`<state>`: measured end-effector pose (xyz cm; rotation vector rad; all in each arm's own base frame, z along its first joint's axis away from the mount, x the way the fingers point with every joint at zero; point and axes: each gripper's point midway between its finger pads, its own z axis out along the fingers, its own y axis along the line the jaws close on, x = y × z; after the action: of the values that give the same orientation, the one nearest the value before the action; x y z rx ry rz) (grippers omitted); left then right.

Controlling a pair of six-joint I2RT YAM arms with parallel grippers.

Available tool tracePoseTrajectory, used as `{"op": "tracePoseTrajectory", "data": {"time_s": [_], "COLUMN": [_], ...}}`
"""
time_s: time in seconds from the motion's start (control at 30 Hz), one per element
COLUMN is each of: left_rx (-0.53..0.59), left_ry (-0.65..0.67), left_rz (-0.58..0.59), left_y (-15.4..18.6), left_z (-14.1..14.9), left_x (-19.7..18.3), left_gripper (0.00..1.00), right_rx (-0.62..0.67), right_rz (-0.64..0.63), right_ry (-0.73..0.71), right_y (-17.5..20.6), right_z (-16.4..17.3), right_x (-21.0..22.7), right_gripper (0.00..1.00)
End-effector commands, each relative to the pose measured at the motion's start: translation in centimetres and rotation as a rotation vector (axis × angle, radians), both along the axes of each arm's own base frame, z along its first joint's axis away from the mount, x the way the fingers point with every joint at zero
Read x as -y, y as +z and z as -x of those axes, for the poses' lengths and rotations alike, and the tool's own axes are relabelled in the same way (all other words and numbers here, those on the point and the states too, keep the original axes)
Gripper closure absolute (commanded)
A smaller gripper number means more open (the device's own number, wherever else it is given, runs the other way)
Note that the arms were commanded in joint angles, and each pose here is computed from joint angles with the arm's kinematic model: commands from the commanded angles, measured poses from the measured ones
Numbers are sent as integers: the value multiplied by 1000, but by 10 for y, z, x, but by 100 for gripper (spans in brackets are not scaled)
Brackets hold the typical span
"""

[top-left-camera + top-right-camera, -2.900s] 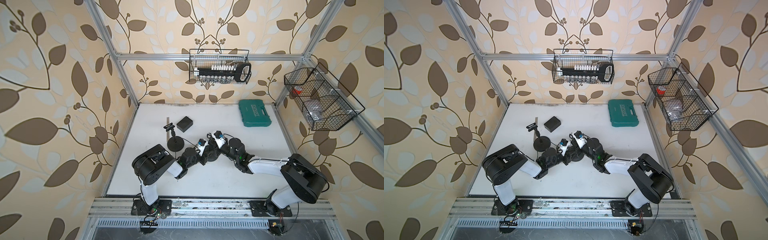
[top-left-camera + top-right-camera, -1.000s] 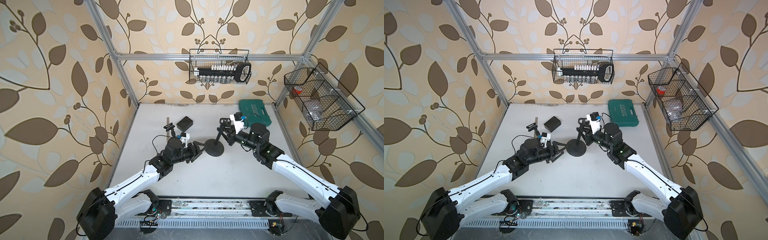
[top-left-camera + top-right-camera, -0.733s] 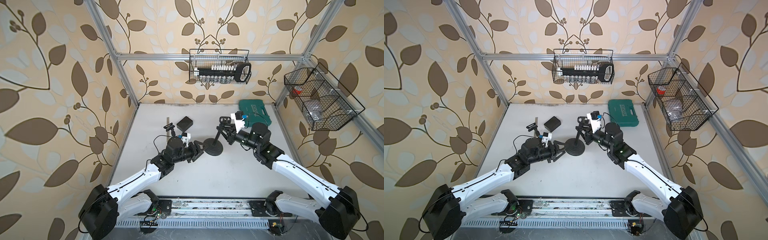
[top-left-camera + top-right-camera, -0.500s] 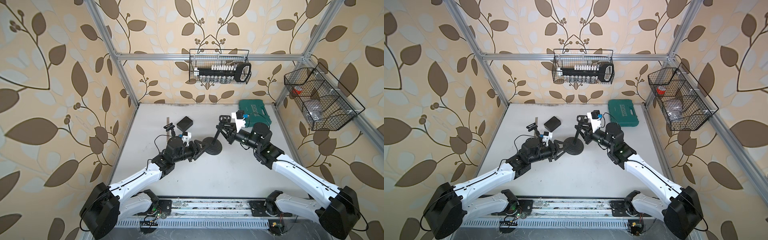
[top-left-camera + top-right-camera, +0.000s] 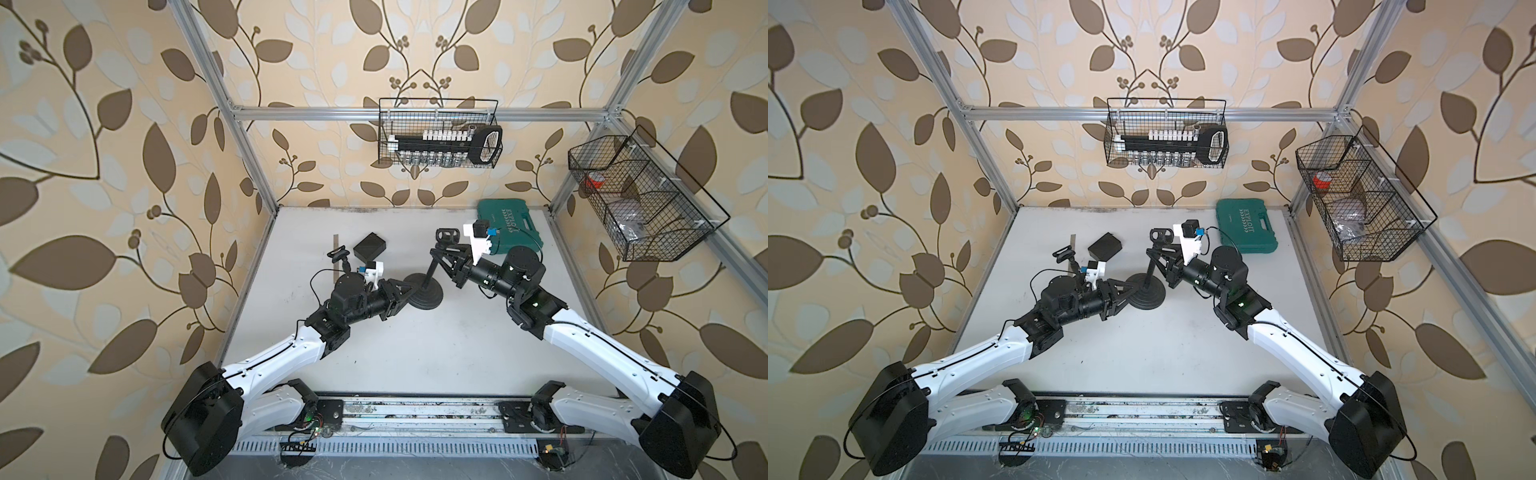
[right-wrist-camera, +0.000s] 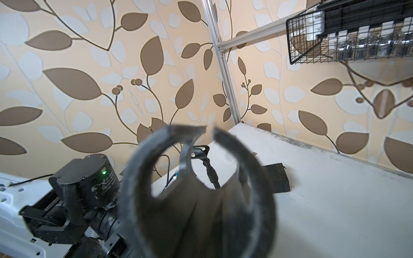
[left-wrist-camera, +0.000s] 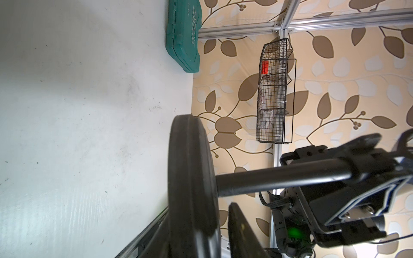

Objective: Assemble a microphone stand
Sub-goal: Screw the microphone stand pole into the microphone stand base.

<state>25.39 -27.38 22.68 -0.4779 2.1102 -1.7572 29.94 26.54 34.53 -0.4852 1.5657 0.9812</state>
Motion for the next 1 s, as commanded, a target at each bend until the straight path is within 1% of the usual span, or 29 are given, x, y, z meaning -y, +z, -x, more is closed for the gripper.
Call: {"op": "tracePoseTrajectory", "data": {"time_s": [0.0, 0.17, 0.27, 0.33, 0.5, 0.6, 0.73, 0.87, 0.97], "left_rx": [39, 47, 46, 49, 26, 20, 20, 21, 19], "left_ry": [9, 26, 46, 59, 89, 103, 121, 138, 148], "left_rz": [50, 60, 61, 63, 81, 90, 97, 110, 117], "left_y": [14, 18, 19, 20, 16, 17, 19, 21, 20], "left_z": [-2, -3, -5, -6, -11, -16, -22, -29, -31], "left_x": [-1, -4, -8, -10, -15, -18, -24, -32, -36], "left_gripper": [68, 75, 83, 86, 90, 91, 92, 94, 98], "right_rx": [109, 128, 136, 140, 158, 155, 123, 55, -2], "right_rz": [-90, -71, -56, -43, 2, 41, 95, 116, 131], "right_ry": [7, 5, 5, 0, -7, 11, 2, -18, -15], "right_y": [42, 42, 40, 38, 33, 26, 10, -18, -40], "right_z": [7, 8, 9, 8, 7, 10, 15, 24, 28], "right_x": [1, 0, -1, -1, -1, -2, 5, 16, 19], "right_gripper": [100, 100, 100, 91, 52, 38, 34, 31, 31]}}
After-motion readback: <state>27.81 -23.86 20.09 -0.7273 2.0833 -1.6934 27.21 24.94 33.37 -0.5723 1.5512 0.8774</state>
